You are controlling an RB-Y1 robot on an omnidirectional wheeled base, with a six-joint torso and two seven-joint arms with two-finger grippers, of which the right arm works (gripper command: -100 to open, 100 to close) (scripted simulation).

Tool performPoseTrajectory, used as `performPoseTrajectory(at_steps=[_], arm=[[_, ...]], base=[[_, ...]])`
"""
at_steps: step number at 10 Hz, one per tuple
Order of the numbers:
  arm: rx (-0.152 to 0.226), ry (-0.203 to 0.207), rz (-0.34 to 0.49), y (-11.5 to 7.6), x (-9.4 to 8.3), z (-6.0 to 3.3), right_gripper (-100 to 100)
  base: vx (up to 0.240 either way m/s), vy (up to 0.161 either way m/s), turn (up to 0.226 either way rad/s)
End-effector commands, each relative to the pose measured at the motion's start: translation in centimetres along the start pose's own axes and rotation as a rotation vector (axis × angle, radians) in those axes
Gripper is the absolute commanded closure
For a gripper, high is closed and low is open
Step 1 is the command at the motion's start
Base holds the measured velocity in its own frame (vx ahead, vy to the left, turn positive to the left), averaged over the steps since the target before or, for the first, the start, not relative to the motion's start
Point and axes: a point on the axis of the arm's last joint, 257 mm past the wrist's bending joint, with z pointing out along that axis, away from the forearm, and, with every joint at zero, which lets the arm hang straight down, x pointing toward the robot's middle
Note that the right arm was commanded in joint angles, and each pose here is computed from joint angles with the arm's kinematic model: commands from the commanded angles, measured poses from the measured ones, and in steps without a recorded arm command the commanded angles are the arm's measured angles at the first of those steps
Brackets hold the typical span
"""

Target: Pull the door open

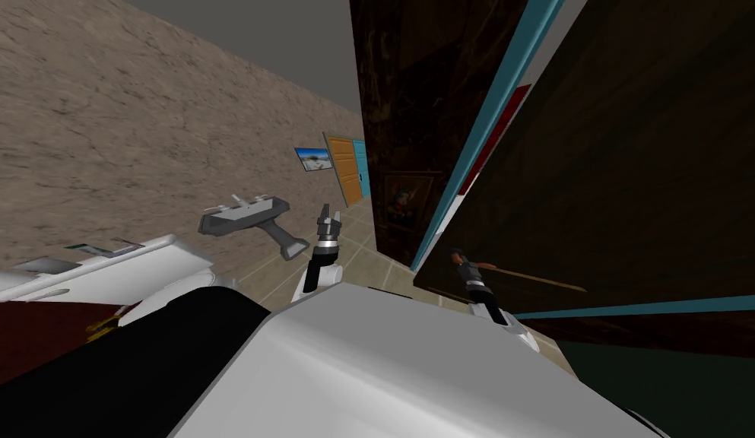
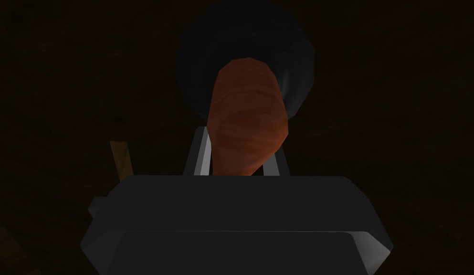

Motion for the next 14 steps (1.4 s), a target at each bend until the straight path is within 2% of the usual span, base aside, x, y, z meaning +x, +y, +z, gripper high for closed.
performPoseTrajectory(at_steps=[1, 2, 5, 7, 8, 9, 10, 14], arm=[[0.000, 0.000, 0.000, 0.0, 0.0, 0.00, 100], [-0.001, 0.026, 0.000, -0.1, 0.2, -0.73, 100], [-0.010, 0.071, -0.003, 0.0, 0.3, -1.82, 100], [-0.015, 0.118, -0.003, 0.2, 0.6, -2.95, 100], [-0.016, 0.130, -0.002, 0.2, 0.6, -3.24, 100], [-0.010, 0.120, -0.001, 0.0, 0.7, -3.08, 100], [-0.009, 0.140, 0.001, -0.3, 0.6, -4.20, 100], [-0.016, 0.170, -0.001, -0.2, 0.0, -5.77, 100]], base=[[-0.086, -0.020, 0.019], [-0.161, -0.051, 0.122], [-0.233, -0.093, 0.116], [-0.253, -0.063, 0.133], [-0.204, -0.096, 0.076], [-0.082, -0.037, 0.014], [-0.174, -0.046, 0.173], [-0.176, -0.077, 0.126]])
